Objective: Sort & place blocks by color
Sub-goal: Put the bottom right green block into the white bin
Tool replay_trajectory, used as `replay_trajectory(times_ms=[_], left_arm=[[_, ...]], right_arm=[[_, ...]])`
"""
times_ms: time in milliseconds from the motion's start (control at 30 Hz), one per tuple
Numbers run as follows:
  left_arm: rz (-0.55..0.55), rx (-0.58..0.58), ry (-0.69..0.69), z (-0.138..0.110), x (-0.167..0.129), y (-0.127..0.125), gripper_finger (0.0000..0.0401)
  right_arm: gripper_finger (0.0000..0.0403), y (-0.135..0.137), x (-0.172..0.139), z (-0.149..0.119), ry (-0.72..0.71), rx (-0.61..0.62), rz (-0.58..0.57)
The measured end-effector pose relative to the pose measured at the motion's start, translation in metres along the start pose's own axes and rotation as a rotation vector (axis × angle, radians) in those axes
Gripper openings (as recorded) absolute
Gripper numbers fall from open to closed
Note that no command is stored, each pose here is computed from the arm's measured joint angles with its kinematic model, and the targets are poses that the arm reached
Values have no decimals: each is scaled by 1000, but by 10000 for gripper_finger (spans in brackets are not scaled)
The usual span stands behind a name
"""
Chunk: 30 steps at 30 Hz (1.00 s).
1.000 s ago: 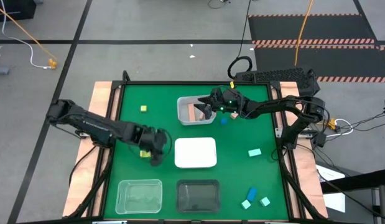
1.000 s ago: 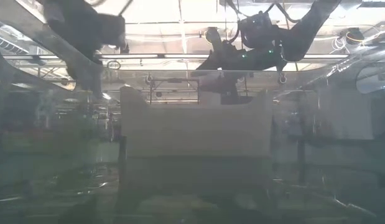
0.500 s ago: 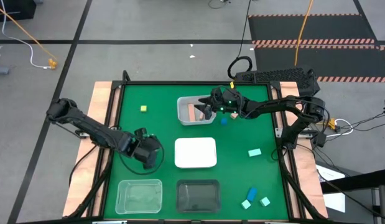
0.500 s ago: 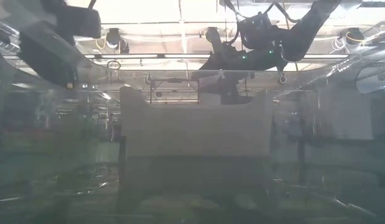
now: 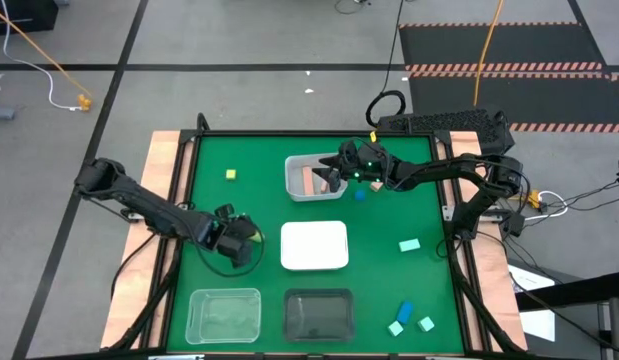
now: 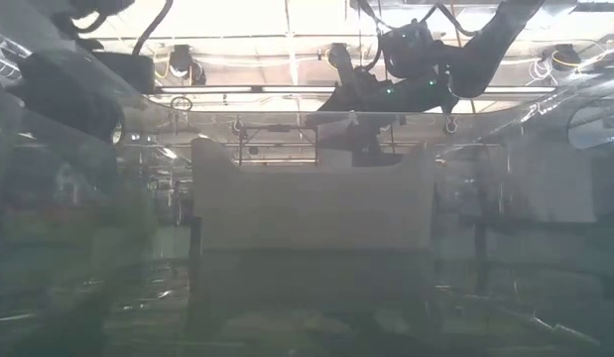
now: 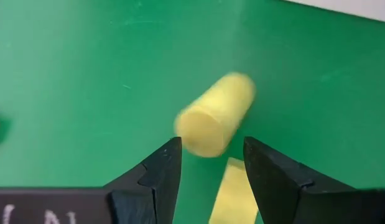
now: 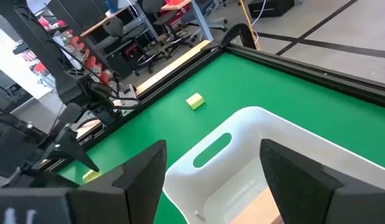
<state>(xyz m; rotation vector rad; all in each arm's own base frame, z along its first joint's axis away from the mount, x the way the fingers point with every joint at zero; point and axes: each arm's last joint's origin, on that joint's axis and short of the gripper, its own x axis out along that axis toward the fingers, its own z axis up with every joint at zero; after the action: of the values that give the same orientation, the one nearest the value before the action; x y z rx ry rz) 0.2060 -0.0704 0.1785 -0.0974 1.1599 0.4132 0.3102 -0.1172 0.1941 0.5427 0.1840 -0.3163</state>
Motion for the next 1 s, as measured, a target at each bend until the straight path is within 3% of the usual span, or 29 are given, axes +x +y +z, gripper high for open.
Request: replay_trajectory(times_ms=[367, 667, 1000], left_arm=[[11, -8, -4, 1, 3, 4, 175], [-131, 256, -102, 15, 7, -9, 175], [-38, 251, 40, 18, 43, 0, 175]], right_arm=[[249, 1, 0, -2, 13, 32, -3], [249, 1, 0, -3, 21, 27, -5], [249, 0, 0, -4, 35, 28, -15]])
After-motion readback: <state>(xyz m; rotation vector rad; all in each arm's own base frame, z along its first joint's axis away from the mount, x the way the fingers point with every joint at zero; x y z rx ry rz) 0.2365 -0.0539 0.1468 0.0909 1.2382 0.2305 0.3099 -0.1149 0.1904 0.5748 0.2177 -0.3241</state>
